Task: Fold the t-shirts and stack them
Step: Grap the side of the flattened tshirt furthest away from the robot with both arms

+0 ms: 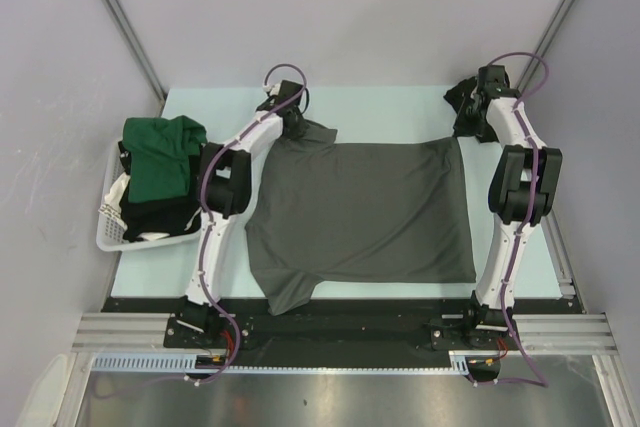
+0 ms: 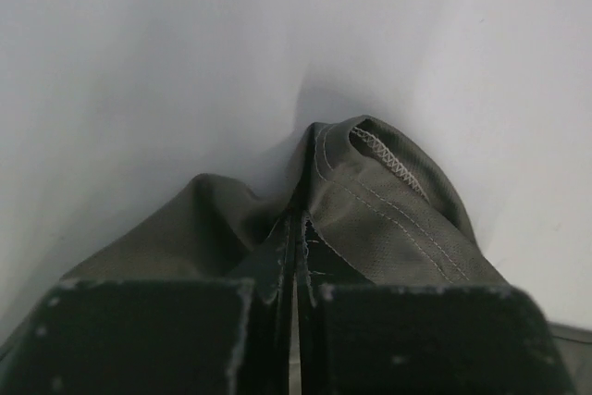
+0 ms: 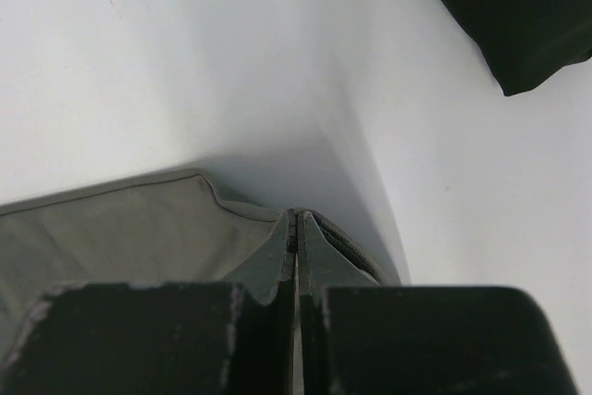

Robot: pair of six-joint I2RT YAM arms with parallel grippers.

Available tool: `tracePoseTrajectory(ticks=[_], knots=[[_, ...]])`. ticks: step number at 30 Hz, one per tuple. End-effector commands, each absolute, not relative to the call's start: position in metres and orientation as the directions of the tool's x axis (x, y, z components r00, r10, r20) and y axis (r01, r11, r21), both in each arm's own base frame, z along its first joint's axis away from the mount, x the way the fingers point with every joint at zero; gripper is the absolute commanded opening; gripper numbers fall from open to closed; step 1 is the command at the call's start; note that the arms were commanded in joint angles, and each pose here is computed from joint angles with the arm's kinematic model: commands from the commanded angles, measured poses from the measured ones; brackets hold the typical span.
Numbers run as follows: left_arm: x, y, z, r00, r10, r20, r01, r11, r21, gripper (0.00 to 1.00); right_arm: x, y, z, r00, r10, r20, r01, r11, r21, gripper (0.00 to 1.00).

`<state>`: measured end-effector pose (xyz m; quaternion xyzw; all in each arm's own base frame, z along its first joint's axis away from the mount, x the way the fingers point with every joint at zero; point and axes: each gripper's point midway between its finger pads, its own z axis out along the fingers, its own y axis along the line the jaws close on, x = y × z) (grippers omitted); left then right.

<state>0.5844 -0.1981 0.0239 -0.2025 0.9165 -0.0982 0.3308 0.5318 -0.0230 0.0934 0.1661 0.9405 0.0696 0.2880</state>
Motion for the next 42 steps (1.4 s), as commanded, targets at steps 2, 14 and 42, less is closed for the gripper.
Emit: tracePoseTrajectory(ticks=[2,14,42], knots=[[0.56,-0.161,0.033,-0.725,-0.39,-0.567,-0.345,0.919,-0.191,0.0,0.535,-0.021,0.133,-0.727,0.362,-0.584,0.251,0.931,0.265,0.0],[0.584,-0.173,0.08,-0.654,-0.393,-0.647,-0.254,0.919,-0.301,0.2,0.536,-0.016,0.124,-0.739,0.37,-0.563,0.246,0.926,0.286,0.0],[0.619,-0.19,0.068,-0.656,-0.382,-0.651,-0.22,0.922,-0.319,0.37,0.541,-0.025,0.119,-0.74,0.373,-0.56,0.261,0.926,0.272,0.0]])
